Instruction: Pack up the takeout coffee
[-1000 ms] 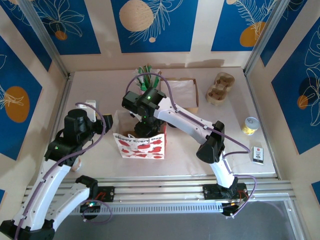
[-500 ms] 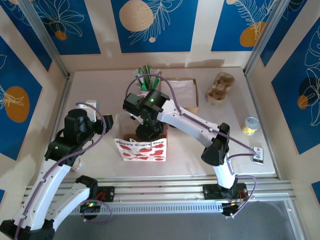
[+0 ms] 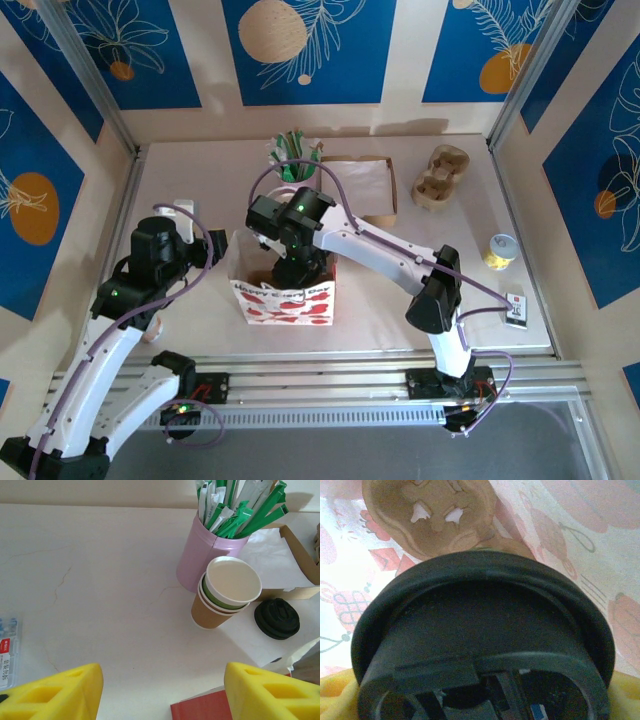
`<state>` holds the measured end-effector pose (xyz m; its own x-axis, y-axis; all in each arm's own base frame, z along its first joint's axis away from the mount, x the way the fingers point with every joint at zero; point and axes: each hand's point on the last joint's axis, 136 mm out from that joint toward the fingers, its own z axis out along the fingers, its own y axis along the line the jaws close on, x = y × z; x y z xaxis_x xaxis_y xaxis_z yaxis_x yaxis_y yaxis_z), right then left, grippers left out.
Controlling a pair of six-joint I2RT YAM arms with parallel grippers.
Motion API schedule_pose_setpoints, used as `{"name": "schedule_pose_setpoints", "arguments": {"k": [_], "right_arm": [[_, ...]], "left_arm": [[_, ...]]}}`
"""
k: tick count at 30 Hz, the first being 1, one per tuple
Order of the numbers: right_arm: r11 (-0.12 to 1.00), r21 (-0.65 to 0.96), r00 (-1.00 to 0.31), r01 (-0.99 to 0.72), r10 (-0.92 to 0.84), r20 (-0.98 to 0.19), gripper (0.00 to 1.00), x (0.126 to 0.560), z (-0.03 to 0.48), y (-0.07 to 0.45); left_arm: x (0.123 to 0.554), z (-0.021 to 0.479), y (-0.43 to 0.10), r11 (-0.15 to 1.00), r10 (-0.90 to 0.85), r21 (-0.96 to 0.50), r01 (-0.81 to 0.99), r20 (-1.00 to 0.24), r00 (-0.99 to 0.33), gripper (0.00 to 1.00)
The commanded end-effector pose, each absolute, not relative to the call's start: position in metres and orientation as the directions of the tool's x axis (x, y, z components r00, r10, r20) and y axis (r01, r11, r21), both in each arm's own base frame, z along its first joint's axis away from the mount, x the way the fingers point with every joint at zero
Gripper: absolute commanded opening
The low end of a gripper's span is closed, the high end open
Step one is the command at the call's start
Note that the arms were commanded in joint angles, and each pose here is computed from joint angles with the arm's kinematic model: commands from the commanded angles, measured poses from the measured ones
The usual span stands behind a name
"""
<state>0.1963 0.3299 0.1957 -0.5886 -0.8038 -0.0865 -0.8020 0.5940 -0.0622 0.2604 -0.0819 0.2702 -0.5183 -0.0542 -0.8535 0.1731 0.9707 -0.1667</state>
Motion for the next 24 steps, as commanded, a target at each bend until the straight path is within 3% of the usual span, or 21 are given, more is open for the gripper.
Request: {"name": "schedule_pose_setpoints", "arguments": {"k": [1, 24], "right_arm": [[0.573, -0.037, -0.569, -0.819, -0.818, -0.086, 0.62, 0.190, 0.201, 0.328], [0.612, -0.015, -0.611, -0.791, -0.788, 0.068, 0.61, 0.189, 0.174, 0.309]], "left_arm": [[0.258, 0.270, -0.087, 0.966, -0.029, -0.159, 0.205, -0.851, -0.525, 0.65], [0.259, 0.267, -0.088, 0.966, -0.023, -0.157, 0.207, -0.845, -0.535, 0.65]]}}
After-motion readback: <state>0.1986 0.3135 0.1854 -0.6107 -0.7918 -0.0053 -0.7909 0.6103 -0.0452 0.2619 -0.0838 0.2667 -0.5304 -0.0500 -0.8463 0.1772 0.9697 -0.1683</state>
